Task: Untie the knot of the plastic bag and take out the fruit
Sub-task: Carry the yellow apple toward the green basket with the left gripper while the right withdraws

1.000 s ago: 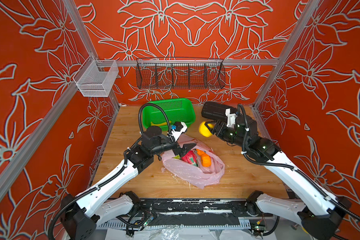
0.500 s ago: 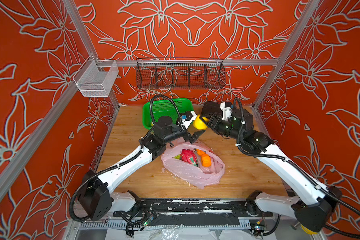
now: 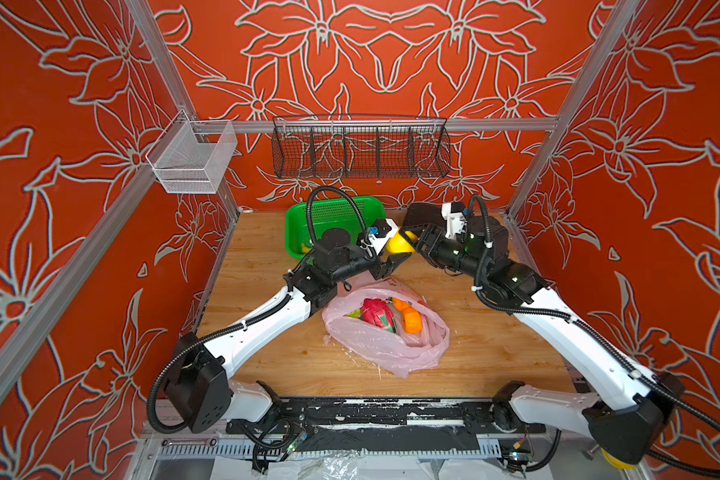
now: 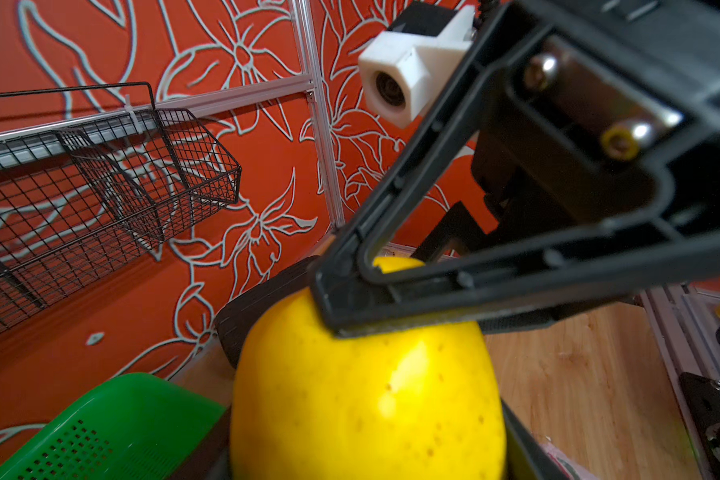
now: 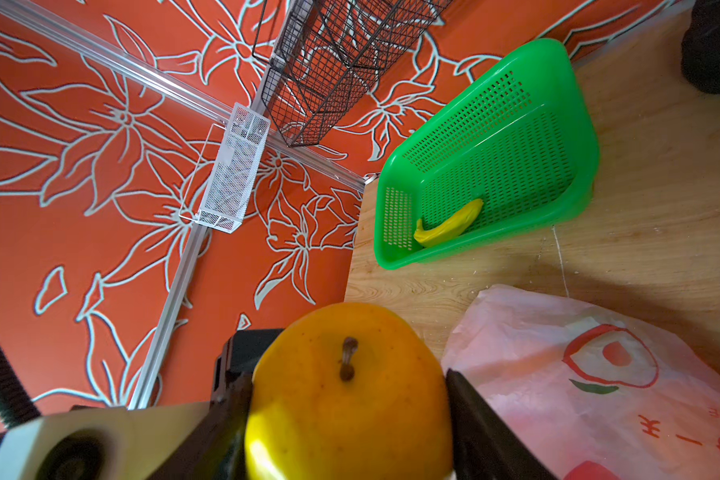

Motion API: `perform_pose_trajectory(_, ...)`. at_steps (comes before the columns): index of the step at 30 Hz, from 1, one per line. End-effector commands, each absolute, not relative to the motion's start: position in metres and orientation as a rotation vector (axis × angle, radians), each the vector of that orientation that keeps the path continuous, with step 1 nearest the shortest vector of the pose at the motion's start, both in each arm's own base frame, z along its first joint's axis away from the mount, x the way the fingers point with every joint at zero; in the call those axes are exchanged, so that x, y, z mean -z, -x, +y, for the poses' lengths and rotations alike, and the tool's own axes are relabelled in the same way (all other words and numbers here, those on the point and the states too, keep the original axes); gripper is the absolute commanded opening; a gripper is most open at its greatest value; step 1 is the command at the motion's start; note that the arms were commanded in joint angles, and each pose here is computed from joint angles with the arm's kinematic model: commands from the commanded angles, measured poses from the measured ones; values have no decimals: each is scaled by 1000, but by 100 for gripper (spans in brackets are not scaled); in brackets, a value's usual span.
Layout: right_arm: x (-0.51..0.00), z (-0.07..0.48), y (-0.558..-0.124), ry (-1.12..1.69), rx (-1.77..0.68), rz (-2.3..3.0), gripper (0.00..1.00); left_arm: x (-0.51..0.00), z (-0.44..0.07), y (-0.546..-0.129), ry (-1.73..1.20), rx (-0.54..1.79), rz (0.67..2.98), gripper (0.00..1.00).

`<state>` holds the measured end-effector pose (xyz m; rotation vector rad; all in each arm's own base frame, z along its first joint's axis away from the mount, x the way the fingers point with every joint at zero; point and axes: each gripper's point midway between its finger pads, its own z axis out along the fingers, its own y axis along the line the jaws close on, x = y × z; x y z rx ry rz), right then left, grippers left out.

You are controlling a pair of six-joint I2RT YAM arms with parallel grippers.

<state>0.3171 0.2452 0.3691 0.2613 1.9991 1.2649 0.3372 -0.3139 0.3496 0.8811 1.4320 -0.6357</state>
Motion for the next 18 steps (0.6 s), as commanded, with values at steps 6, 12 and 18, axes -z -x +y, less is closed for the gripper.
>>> perform_pose_trajectory(6,-379,196,-301,-350,-1122,1854,93,-343,-279,-374,-704,464,1584,50)
perform_pose_trajectory(12,-367,179,-282,-364,-1140,1782,97,-311,-226,-419,-454,438,1820,50)
perform_pose_trajectory(18,-355,182,-267,-287,-1145,1832,97,-258,-161,-457,-182,366,2059,49)
